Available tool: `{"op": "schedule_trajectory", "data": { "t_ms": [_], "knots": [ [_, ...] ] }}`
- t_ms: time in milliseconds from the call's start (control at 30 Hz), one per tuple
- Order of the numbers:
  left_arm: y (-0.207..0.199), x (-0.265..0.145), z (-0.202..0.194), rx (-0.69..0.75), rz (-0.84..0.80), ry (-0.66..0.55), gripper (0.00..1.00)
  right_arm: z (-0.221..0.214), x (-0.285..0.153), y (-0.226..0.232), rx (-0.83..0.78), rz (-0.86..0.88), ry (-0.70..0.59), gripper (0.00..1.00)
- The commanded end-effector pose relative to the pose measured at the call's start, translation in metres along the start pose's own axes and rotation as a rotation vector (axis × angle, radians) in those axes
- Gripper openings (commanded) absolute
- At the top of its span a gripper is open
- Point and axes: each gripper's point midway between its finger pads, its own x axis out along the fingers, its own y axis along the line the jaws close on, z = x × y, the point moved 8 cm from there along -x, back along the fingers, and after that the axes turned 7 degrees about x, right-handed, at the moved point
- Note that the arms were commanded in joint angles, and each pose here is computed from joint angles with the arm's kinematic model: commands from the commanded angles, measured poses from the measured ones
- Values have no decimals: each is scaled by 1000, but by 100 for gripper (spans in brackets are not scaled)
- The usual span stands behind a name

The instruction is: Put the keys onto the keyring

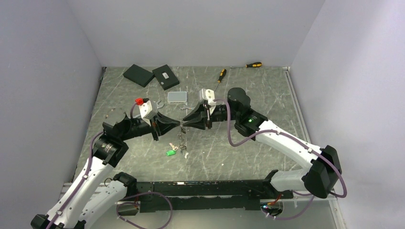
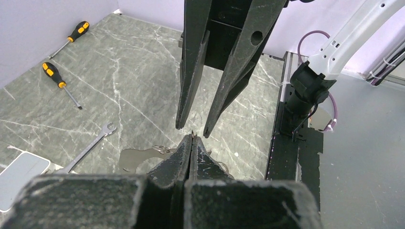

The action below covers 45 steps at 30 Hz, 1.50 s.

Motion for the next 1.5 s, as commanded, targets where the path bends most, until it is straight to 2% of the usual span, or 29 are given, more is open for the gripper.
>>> {"op": "schedule_trajectory", "data": {
  "t_ms": [0,333,533,733,767,967,1067,1200,1333,1467],
  "knots": [
    [-1,-1,17,56,-11,-65,0,22,5,3,-49,44,-37,27],
    [-1,-2,17,59,-9,-67,0,18,11,2,-33,48,-10,21],
    [-1,-2,17,61,-8,-67,0,20,11,1,-38,37,7,2],
    [0,-3,12,39,13,-39,0,24,8,1,-20,12,32,0],
    [1,-3,12,37,19,-34,4,24,8,-1,-10,-11,43,0],
    [5,-4,8,2,72,-4,60,22,0,-12,106,-196,149,0],
    [10,-3,7,-20,128,-12,73,20,-4,-19,180,-319,195,0],
    [18,0,1,-72,194,13,78,22,-9,-29,314,-475,288,0],
    [29,6,-13,-171,285,17,79,19,-15,-35,381,-580,395,0],
    [35,12,-19,-202,333,-25,78,18,-15,-36,449,-625,402,0]
  ]
}}
